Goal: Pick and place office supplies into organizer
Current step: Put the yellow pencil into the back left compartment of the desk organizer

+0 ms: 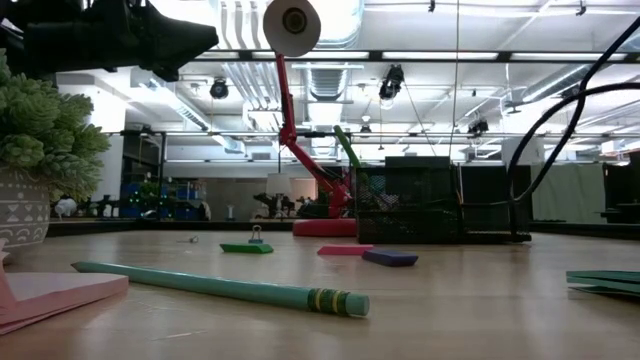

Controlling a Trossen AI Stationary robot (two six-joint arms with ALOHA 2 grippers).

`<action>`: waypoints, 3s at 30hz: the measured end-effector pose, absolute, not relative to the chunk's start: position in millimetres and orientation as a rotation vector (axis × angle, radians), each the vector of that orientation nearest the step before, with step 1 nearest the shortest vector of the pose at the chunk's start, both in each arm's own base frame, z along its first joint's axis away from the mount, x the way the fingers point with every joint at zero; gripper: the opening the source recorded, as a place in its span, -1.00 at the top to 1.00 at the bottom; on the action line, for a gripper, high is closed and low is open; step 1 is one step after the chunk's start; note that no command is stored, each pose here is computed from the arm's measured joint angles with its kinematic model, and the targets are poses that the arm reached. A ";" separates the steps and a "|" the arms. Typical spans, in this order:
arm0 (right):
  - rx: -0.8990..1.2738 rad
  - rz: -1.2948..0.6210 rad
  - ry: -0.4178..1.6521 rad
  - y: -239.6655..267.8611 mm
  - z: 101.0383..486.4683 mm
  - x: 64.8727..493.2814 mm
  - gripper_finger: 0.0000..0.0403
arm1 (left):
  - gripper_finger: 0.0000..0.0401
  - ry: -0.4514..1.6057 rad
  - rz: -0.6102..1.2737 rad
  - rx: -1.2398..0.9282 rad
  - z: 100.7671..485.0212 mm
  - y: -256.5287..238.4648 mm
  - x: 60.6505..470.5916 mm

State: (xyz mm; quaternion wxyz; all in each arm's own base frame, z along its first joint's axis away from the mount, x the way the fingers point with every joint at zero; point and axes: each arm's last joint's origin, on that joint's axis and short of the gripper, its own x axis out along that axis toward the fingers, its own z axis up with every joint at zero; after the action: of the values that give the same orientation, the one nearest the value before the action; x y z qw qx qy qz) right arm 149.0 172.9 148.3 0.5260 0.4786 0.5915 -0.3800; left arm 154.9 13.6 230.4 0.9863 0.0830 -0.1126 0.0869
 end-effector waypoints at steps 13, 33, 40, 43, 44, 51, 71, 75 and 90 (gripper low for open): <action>1.110 -0.788 1.235 166.0 164.6 150.1 0.96 | 0.47 -0.226 0.175 0.166 230.3 13.6 155.0; 1.027 -0.697 1.121 161.7 172.8 151.4 0.96 | 0.47 -0.226 0.175 0.167 230.4 13.6 154.9; 0.966 -0.659 1.017 159.2 176.4 153.4 0.96 | 0.47 -0.227 0.175 0.165 230.4 13.6 154.9; 0.947 -0.639 0.979 157.8 179.6 153.5 0.96 | 0.47 -0.227 0.174 0.162 230.4 13.6 155.0; 0.938 -0.632 0.965 157.2 180.6 153.6 0.96 | 0.47 -0.227 0.174 0.163 230.4 13.6 155.0; 0.866 -0.594 0.867 153.1 187.5 154.1 0.96 | 0.47 -0.227 0.174 0.162 230.4 13.6 155.0; 0.643 -0.603 0.732 138.9 188.7 163.1 0.96 | 0.47 -0.227 0.174 0.162 230.4 13.6 155.0; 0.588 -0.618 0.719 131.7 189.1 169.0 0.96 | 0.47 -0.227 0.174 0.162 230.4 13.6 155.0; 0.461 -0.670 0.684 113.1 190.4 182.0 0.96 | 0.47 -0.227 0.174 0.162 230.4 13.6 155.0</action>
State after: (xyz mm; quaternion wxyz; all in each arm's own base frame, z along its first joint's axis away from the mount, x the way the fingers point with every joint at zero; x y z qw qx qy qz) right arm 182.0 113.1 190.4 0.8623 0.2196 0.3260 -0.3193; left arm 155.0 13.6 230.4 0.9865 0.0807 -0.1131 0.0866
